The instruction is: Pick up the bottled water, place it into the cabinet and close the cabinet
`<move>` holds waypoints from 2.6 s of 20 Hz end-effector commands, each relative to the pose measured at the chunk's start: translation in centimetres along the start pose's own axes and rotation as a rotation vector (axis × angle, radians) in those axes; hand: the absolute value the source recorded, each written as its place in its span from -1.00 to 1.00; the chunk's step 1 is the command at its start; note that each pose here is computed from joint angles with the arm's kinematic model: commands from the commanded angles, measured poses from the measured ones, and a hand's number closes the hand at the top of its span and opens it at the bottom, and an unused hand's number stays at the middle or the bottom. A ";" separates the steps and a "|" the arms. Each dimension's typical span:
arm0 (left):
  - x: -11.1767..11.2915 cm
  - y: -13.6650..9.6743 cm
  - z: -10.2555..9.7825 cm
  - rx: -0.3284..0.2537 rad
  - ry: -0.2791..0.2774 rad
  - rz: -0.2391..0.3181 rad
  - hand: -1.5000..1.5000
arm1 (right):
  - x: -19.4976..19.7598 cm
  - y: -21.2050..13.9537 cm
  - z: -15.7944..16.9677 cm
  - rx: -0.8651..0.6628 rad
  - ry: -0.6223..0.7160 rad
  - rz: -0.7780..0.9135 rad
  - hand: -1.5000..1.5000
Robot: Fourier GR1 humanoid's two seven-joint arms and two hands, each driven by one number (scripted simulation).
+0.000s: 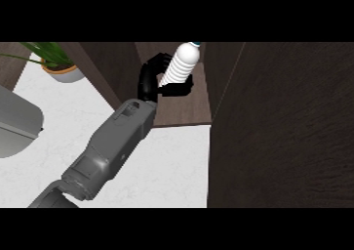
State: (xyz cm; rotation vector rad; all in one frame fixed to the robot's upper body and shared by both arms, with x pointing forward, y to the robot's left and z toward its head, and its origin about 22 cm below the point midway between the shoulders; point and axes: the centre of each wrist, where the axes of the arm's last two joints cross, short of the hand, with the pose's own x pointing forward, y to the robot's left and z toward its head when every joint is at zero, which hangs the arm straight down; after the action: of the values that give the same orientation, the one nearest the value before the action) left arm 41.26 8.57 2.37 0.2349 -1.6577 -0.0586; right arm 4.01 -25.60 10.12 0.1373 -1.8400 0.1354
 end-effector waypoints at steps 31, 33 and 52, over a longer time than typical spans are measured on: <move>3.9 1.5 -3.8 0.022 -0.241 0.112 -1.00 | 0.4 0.5 0.5 0.087 -0.036 -0.103 -1.00; 3.9 -0.2 -2.9 -0.035 -0.260 0.156 -1.00 | 1.0 0.3 -0.1 0.084 -0.046 -0.108 -1.00; 0.2 -0.6 2.1 -0.184 -0.209 0.366 -1.00 | 1.7 1.2 0.0 0.033 -0.004 -0.094 -1.00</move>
State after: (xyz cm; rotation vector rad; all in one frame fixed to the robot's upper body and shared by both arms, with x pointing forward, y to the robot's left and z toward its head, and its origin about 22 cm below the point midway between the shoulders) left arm 41.07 8.25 3.22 -0.1280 -1.8920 0.0284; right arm 3.52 -24.71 9.70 0.2484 -1.8014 0.0919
